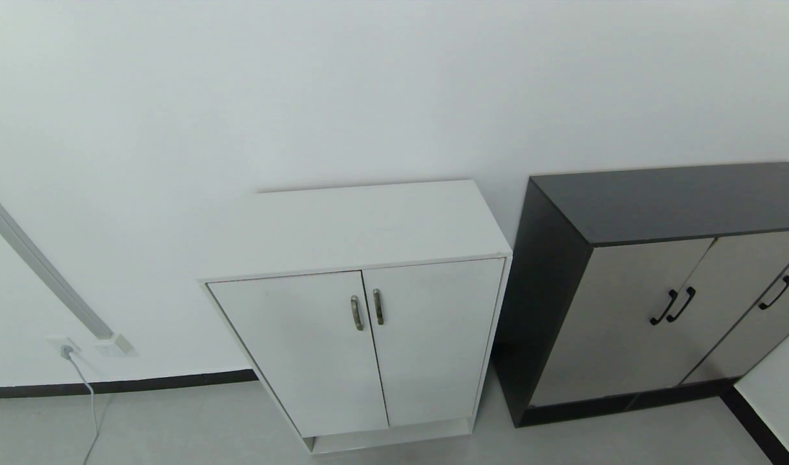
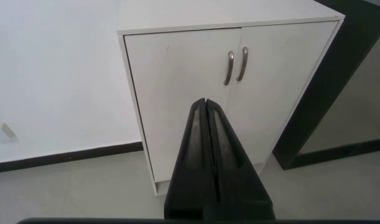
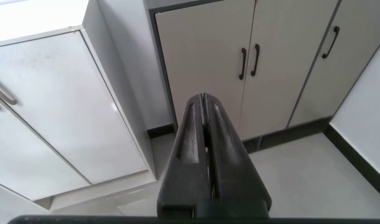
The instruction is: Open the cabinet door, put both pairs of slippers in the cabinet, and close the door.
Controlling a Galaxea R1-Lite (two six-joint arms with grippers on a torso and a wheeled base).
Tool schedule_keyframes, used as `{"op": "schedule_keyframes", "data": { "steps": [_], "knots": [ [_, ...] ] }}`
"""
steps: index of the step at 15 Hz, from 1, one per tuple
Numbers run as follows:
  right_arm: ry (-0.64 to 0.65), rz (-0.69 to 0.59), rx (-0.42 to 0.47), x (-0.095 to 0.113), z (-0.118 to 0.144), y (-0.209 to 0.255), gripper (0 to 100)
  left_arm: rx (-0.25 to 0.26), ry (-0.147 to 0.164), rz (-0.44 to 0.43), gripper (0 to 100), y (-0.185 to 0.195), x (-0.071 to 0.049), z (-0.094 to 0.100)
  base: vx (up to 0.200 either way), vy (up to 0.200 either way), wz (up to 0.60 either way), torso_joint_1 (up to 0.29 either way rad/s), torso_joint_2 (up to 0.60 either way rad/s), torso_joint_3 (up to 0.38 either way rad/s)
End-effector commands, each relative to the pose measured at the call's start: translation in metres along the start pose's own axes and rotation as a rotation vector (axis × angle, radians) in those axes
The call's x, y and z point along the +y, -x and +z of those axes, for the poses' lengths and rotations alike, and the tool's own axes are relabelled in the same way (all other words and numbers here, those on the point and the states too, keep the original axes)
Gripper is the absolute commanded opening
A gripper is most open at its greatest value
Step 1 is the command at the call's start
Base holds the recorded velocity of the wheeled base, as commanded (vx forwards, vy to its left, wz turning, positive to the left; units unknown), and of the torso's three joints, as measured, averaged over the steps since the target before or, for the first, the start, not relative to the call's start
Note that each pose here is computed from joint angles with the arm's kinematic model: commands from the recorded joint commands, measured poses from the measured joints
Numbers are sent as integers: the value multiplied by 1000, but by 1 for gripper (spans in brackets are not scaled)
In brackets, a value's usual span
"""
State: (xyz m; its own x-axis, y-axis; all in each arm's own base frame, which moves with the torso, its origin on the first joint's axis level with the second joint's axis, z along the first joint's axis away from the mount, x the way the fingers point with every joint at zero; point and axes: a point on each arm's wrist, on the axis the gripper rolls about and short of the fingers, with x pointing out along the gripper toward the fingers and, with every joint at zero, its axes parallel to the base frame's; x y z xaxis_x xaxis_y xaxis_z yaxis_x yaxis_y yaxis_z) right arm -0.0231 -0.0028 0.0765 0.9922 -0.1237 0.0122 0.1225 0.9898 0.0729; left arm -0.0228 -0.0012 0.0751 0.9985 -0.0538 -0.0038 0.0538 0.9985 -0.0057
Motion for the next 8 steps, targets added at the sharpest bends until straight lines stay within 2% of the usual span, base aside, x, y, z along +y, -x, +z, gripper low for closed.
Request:
{"op": "schedule_keyframes", "data": {
  "steps": [1, 8],
  "knots": [
    [1, 1, 3, 0, 0, 0, 0, -1, 1, 0, 0, 0, 0, 0, 0, 0, 0, 0, 0, 0],
    [1, 0, 3, 0, 0, 0, 0, 1, 1, 0, 0, 0, 0, 0, 0, 0, 0, 0, 0, 0]
  ]
}}
